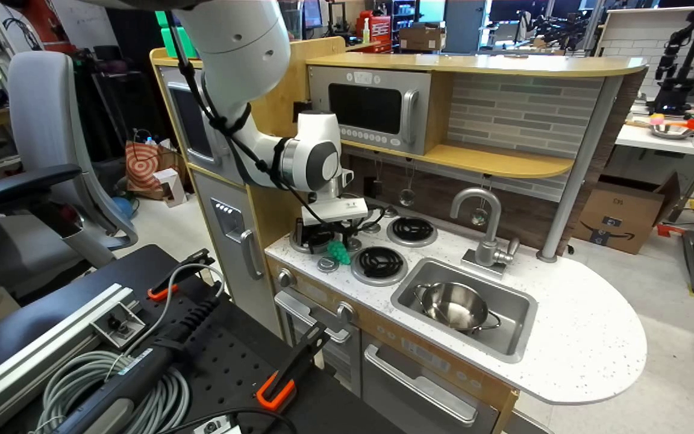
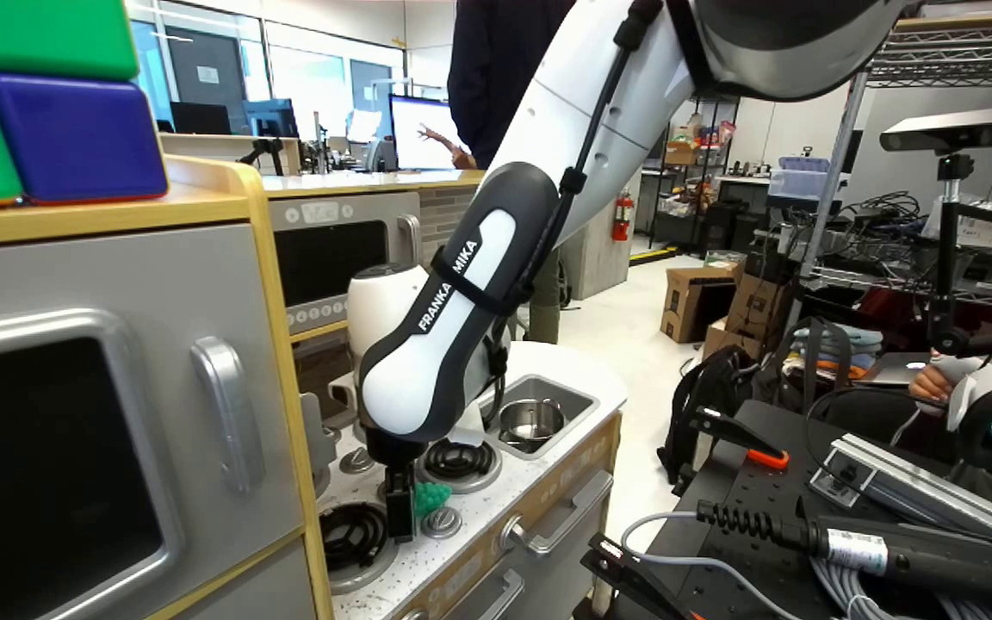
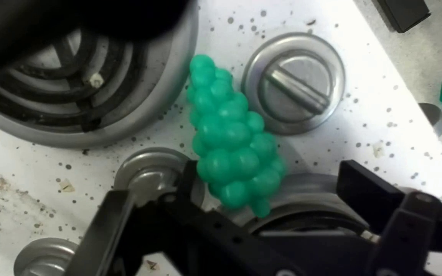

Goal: Put the green object inside the pot in the sink

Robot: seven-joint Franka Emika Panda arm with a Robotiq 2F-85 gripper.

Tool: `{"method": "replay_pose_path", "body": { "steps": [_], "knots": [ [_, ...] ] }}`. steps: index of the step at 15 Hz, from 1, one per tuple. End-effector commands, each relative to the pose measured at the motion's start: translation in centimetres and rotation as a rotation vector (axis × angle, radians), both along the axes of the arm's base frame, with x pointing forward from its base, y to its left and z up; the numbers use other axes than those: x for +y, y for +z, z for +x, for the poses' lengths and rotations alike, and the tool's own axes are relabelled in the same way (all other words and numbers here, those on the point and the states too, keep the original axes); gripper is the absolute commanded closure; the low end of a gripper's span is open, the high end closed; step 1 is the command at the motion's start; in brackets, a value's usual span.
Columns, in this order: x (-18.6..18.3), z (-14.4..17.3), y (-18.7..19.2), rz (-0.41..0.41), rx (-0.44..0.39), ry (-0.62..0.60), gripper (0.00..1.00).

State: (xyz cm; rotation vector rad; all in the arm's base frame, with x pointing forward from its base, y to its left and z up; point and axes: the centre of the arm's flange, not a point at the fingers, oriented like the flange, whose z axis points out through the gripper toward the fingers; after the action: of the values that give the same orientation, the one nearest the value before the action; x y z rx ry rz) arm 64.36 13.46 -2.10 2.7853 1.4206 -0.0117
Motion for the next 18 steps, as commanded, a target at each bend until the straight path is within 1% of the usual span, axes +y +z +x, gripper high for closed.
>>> {"method": "replay_pose_path", "body": {
  "steps": [1, 2, 3, 5, 7, 9, 11, 12, 13, 14, 18],
  "knots": [
    [0.4, 1.8, -1.2, -0.018, -0.029, -0.007, 0.39],
    [0.2, 1.9, -0.9, -0.018, -0.042, -0.006, 0.46],
    [0.1, 1.8, -0.3, -0.017, -0.048, -0.009, 0.57],
    [-0.5, 1.6, 0.7, -0.021, -0.068, -0.016, 0.73],
    [-1.2, 1.6, 1.8, -0.035, -0.096, -0.034, 0.88],
    [-2.3, 1.4, 2.6, -0.041, -0.121, -0.054, 1.00],
    [-3.0, 1.0, 3.3, -0.031, -0.134, -0.075, 1.00],
    [-3.3, 0.8, 3.9, -0.023, -0.138, -0.087, 0.98],
    [-3.5, 0.4, 4.6, -0.018, -0.151, -0.098, 0.98],
    [-3.8, 0.1, 5.5, -0.011, -0.167, -0.109, 0.99],
    [-5.9, -1.2, 8.9, 0.001, -0.250, -0.146, 0.98]
  ]
}}
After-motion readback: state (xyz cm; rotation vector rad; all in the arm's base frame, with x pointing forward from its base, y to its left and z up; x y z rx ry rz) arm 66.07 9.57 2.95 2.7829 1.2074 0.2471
